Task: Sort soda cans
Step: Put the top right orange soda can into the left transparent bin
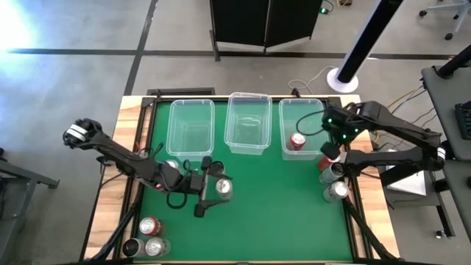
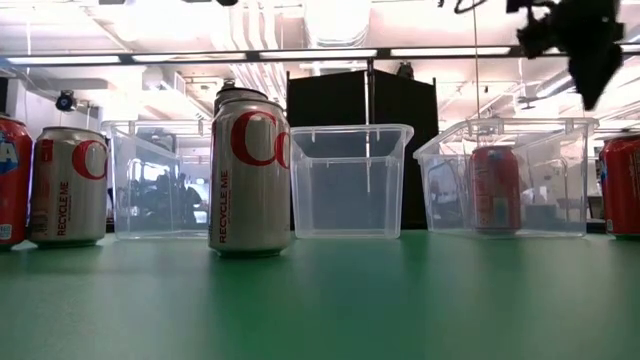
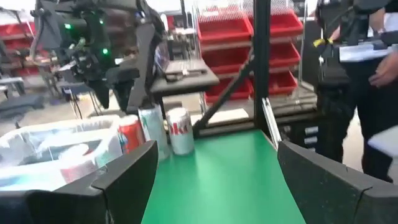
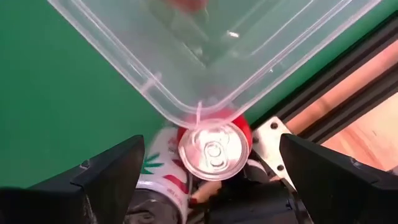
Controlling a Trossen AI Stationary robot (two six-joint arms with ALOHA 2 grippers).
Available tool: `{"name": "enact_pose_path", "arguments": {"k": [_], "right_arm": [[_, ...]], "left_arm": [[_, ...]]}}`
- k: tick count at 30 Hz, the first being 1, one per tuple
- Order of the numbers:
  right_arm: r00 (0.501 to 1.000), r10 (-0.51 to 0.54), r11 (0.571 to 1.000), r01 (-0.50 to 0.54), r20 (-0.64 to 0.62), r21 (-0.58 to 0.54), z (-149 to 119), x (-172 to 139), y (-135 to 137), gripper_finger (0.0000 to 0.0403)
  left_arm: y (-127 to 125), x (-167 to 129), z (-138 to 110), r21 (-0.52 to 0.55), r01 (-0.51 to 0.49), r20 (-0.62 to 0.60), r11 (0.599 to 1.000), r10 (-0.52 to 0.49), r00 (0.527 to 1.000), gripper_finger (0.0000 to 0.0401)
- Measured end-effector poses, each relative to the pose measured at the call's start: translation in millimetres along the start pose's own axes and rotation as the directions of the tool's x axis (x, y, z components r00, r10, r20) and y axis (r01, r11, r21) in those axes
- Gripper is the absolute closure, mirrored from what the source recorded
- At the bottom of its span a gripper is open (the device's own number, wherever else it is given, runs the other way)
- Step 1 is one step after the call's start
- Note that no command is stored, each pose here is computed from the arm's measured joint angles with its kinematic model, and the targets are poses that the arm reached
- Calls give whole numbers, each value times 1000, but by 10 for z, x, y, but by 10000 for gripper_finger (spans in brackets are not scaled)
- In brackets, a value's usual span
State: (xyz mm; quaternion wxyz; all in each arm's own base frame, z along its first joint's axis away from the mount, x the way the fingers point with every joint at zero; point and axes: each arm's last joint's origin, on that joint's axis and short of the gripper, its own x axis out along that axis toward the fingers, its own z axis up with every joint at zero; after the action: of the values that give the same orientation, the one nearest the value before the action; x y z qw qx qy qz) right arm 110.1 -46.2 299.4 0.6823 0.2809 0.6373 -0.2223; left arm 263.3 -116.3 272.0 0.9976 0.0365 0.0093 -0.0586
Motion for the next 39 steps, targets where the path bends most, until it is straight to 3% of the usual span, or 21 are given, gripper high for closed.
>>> {"name": "enact_pose_path", "arguments": {"k": [5,8,18,28,33,39], "right_arm": [[997,-23,998,19,-72,-55,11,224,16,35],[999,-11,997,8,-44,-74,63,281,52,35],[999,30,996,-28,22,-88,112,228,120,35],[998,67,995,-68,-18,-77,141,269,159,35],[999,-5,995,0,-49,-96,144,261,144,35],[994,-37,999,34,-103,-29,99,364,113,35]], "left_arm": [[4,-68,81,-32,7,23,999,-6,1000,86],[-1,-61,60,-28,8,10,1000,-8,1000,86],[-25,-6,-30,-14,9,-26,1000,-9,1000,86],[-24,-5,-31,-12,8,-26,1000,-8,1000,86],[-23,-4,-30,-13,7,-26,1000,-7,1000,86],[-24,-4,-31,-14,7,-27,1000,-8,1000,86]]}}
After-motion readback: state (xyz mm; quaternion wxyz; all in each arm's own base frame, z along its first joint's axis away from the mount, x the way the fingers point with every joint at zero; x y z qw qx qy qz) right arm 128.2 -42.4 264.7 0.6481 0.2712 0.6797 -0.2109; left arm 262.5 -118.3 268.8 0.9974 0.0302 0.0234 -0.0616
